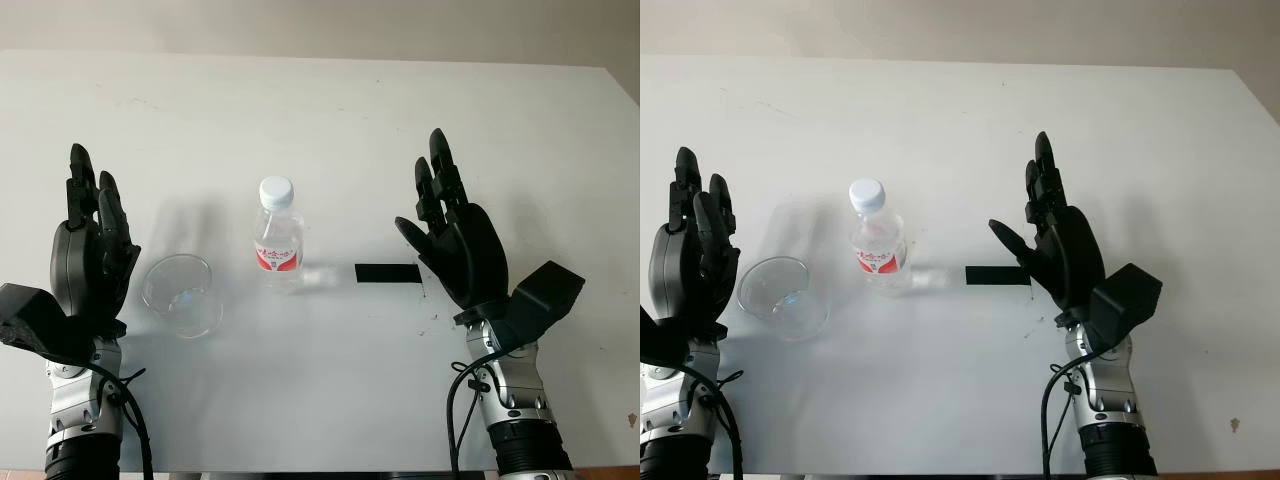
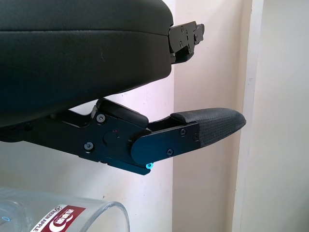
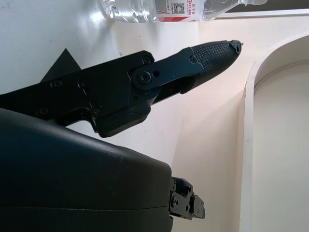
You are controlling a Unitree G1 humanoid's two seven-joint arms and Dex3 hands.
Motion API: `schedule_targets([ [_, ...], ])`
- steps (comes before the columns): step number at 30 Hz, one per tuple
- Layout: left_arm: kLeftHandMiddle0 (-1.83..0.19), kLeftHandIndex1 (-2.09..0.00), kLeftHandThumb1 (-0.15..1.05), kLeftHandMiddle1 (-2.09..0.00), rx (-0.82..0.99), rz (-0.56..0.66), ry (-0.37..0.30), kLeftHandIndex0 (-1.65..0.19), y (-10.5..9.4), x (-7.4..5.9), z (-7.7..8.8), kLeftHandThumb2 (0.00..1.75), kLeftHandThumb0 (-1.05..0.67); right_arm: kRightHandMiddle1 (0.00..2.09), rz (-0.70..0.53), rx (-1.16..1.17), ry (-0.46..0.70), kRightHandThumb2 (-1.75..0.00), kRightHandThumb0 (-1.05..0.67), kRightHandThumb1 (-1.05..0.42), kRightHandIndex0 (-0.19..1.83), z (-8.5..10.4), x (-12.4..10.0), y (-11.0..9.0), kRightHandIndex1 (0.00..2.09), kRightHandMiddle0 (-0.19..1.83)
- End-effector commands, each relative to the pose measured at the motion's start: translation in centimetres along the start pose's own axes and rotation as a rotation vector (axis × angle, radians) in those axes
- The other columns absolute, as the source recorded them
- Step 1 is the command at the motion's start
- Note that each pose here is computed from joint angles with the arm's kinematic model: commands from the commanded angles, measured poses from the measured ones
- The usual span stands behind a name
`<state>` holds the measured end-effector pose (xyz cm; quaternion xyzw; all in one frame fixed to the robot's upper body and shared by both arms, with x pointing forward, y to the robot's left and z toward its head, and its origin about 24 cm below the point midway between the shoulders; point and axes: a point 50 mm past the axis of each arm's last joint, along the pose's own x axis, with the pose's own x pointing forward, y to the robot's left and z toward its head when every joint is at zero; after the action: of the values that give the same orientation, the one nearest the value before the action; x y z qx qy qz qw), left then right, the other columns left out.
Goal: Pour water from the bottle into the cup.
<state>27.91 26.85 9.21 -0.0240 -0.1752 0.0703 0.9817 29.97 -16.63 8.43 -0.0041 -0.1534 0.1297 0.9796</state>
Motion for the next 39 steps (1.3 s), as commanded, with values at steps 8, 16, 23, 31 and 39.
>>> schedule_targets([
  [8, 0.18, -0.04, 1.05, -0.05, 0.002, 0.004, -0.005, 0.19, 0.0, -0.1, 0.0, 0.65, -0.74, 0.00, 0.010, -0.010, 0.013, -0.06, -0.89, -1.03, -0.19, -0.1, -0.2, -0.2, 0.00, -0.19],
  [16, 0.19, -0.03, 1.05, -0.05, 0.001, 0.010, -0.003, 0.19, 0.2, -0.4, 0.0, 0.65, -0.75, 0.00, 0.126, -0.008, 0.007, -0.05, -0.93, -1.01, -0.19, 0.2, 0.7, 1.2, 0.00, -0.19],
  [23, 0.19, -0.02, 1.05, -0.05, -0.019, 0.006, -0.003, 0.19, -0.1, -0.2, -0.1, 0.60, -0.78, 0.00, 0.314, -0.004, -0.008, -0.04, -0.94, -0.98, -0.19, 0.7, 2.6, 4.5, 0.00, -0.19],
  [31, 0.18, -0.03, 1.05, -0.05, -0.017, 0.007, 0.001, 0.19, -0.1, -0.1, -0.1, 0.59, -0.78, 0.00, 0.417, 0.014, -0.017, -0.05, -1.02, -1.00, -0.19, -0.2, 3.7, 8.7, 0.00, -0.19],
  [39, 0.18, -0.03, 1.05, -0.05, -0.020, 0.012, -0.001, 0.19, -0.2, -0.2, -0.2, 0.59, -0.78, 0.00, 0.490, 0.068, 0.018, -0.05, -1.04, -1.00, -0.19, -1.2, 4.3, 10.7, 0.00, -0.19],
])
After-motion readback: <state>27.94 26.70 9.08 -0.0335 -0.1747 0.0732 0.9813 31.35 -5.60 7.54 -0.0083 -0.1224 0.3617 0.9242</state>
